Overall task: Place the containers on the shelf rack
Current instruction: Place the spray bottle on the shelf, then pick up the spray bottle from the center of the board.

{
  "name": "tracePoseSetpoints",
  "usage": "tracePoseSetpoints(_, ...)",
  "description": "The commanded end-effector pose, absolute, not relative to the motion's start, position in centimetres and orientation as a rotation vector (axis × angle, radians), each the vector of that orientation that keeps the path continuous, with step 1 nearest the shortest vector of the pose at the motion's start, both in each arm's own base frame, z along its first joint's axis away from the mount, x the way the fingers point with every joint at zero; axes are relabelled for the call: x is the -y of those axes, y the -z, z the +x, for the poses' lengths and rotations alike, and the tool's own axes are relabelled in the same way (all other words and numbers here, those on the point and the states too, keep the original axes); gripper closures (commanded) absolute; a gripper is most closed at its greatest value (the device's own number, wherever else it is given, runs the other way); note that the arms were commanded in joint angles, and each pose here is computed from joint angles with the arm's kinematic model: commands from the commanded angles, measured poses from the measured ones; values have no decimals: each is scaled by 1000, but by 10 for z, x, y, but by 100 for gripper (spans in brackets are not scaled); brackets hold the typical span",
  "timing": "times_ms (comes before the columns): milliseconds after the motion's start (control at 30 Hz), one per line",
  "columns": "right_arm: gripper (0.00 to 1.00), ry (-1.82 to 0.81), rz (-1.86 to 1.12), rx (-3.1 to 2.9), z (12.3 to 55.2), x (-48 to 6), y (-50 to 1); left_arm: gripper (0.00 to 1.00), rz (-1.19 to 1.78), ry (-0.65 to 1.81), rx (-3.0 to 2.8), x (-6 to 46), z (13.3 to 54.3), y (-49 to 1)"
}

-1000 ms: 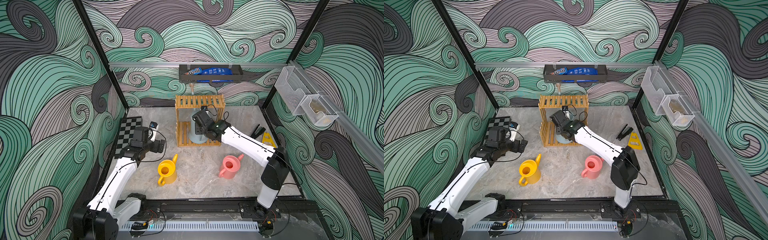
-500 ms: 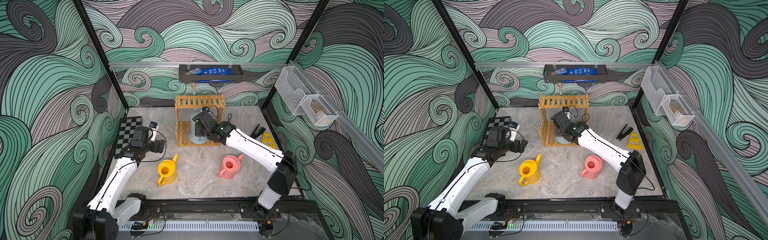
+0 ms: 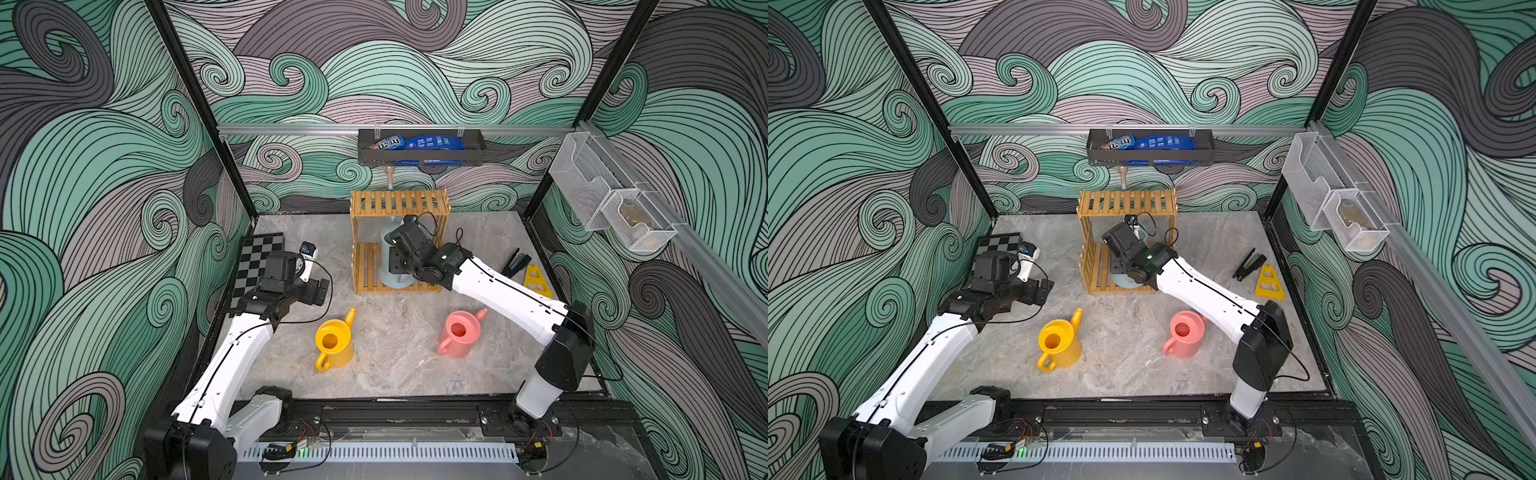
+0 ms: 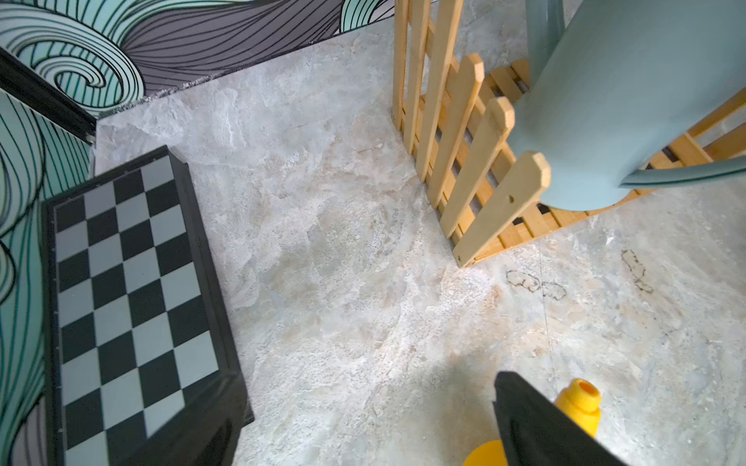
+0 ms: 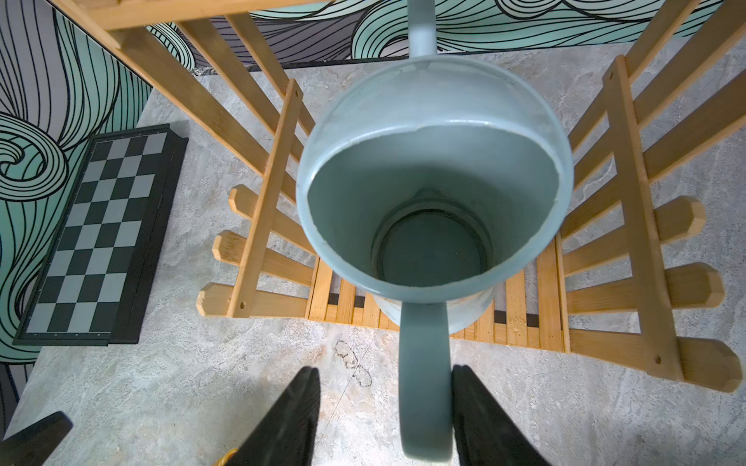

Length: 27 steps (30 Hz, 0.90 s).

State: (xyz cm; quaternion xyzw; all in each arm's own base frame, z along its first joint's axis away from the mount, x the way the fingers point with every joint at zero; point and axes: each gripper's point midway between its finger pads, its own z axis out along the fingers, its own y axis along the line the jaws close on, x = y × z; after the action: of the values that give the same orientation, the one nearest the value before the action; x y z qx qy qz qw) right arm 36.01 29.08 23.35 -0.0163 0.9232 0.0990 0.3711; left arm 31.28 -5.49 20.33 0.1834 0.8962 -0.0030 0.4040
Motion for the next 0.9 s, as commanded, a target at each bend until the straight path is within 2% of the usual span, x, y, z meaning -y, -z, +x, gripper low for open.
tracePoseSetpoints(0, 41, -268, -25, -2320, 353, -276, -257, 1, 699, -96, -2208, 55, 298, -235)
tracePoseSetpoints(233, 27, -324, -17, -2218, 344, -234, -276, 1, 1387, -68, -2192, 70, 227, -223)
tracePoseSetpoints(400, 6, -330, -21, -2175, 340, -198, -285, 1, 1626, -129, -2211, 54, 197, -209)
tracePoseSetpoints(467, 2, -321, -16, -2165, 339, -183, -288, 1, 1693, -178, -2216, 46, 189, -206)
tracePoseSetpoints(600, 1, -302, -2, -2139, 339, -154, -292, 1, 1795, -238, -2236, 32, 177, -197)
tracePoseSetpoints(867, 1, -247, 13, -2085, 325, -111, -283, 1, 1917, -141, -2198, 41, 153, -158)
